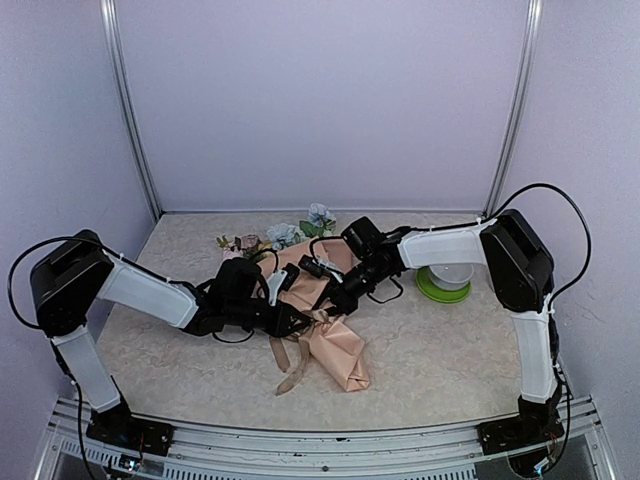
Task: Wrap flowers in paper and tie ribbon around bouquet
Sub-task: Cross the half-tied ribbon over the folded bouquet, then tie the half-tied ribbon around the folded bouquet.
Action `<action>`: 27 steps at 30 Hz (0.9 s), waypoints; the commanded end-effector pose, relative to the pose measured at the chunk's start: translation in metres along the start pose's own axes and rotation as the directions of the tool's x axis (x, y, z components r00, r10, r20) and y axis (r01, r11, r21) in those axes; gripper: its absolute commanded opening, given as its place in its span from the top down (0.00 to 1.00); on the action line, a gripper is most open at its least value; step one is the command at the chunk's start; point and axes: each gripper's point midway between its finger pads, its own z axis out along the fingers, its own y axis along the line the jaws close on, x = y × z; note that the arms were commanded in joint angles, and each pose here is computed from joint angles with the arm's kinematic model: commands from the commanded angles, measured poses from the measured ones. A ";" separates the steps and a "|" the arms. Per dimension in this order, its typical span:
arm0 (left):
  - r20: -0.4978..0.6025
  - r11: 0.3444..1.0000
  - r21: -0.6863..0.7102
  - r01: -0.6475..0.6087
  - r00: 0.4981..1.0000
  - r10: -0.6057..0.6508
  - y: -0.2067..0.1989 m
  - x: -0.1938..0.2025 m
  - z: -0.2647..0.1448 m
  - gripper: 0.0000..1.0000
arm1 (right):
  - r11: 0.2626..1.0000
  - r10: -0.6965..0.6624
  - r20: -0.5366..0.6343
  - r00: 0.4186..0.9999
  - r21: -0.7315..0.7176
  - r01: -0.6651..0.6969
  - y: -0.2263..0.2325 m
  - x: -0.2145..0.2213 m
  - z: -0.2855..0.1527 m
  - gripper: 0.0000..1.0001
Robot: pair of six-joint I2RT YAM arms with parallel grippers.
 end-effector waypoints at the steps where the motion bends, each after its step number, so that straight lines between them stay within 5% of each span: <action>1: 0.026 0.999 -0.009 -0.039 0.999 0.039 -0.002 -0.010 -0.013 0.80 | 0.999 -0.018 0.046 0.999 0.052 0.015 -0.002 -0.019 -0.017 1.00; 19: -0.031 0.994 0.030 -0.102 0.994 0.103 -0.024 -0.005 -0.050 0.67 | 0.995 0.005 0.060 0.998 0.097 -0.011 -0.012 -0.020 -0.022 1.00; 27: 0.052 0.986 -0.087 0.140 0.989 -0.136 0.023 -0.006 -0.062 0.66 | 0.995 0.006 0.071 0.997 0.100 -0.013 -0.010 -0.024 -0.023 1.00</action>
